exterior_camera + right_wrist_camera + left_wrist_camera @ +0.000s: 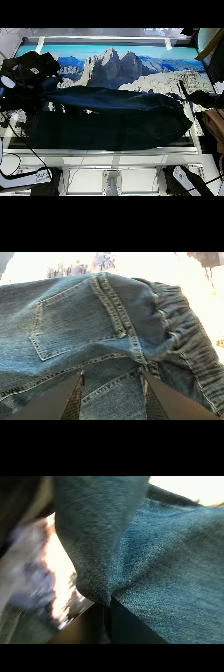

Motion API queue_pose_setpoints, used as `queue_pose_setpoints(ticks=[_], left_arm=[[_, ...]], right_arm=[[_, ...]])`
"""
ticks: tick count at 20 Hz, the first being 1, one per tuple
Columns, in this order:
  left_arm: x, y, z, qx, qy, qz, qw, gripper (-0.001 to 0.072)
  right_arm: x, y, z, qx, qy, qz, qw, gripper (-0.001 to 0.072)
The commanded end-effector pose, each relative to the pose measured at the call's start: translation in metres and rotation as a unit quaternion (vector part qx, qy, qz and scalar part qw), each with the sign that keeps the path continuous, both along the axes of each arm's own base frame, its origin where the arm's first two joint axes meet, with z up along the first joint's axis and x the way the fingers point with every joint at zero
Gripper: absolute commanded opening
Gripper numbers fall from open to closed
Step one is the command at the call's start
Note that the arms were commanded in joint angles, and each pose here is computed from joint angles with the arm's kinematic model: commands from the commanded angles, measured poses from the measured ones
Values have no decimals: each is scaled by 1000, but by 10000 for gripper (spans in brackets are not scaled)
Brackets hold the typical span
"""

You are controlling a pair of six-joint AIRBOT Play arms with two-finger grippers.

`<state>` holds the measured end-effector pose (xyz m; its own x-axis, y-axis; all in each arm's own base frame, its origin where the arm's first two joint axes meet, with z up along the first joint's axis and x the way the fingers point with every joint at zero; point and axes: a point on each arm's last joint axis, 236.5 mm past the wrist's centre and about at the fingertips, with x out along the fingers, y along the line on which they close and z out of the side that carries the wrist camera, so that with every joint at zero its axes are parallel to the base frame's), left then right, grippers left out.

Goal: Fold the clothes and pants, and hang the long-sleeved shirts on hangers.

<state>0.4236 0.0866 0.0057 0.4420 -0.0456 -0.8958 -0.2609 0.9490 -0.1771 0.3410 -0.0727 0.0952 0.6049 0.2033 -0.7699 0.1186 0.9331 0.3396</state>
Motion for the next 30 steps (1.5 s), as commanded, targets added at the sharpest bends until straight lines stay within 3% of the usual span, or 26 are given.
queue_pose_setpoints(ticks=[1,2,3,8,13,18,28,29,30], left_arm=[[-16,-13,-1,-14,30,-1,999,311],[-11,-30,0,-37,22,-23,999,652],[-5,-42,2,-46,11,-42,998,708],[21,-28,31,-30,-63,-15,997,707],[22,4,40,-33,-83,43,995,707],[10,26,45,-36,-80,73,993,707],[0,29,40,-52,-58,94,992,705],[-1,32,40,-54,-58,100,992,705],[-2,36,40,-57,-58,110,991,705]], right_arm=[[-1,1,-1,2,4,-1,1000,417],[-1,0,-1,1,3,-2,1000,416],[1,-3,-1,-4,1,-5,1000,417],[23,-28,-14,-20,-12,-37,999,417],[55,-34,-99,75,84,-45,993,422],[86,-56,-130,98,132,-20,986,532],[84,-35,-187,156,179,53,970,529],[89,-29,-184,166,164,62,970,522],[96,-25,-179,176,144,70,971,461]])
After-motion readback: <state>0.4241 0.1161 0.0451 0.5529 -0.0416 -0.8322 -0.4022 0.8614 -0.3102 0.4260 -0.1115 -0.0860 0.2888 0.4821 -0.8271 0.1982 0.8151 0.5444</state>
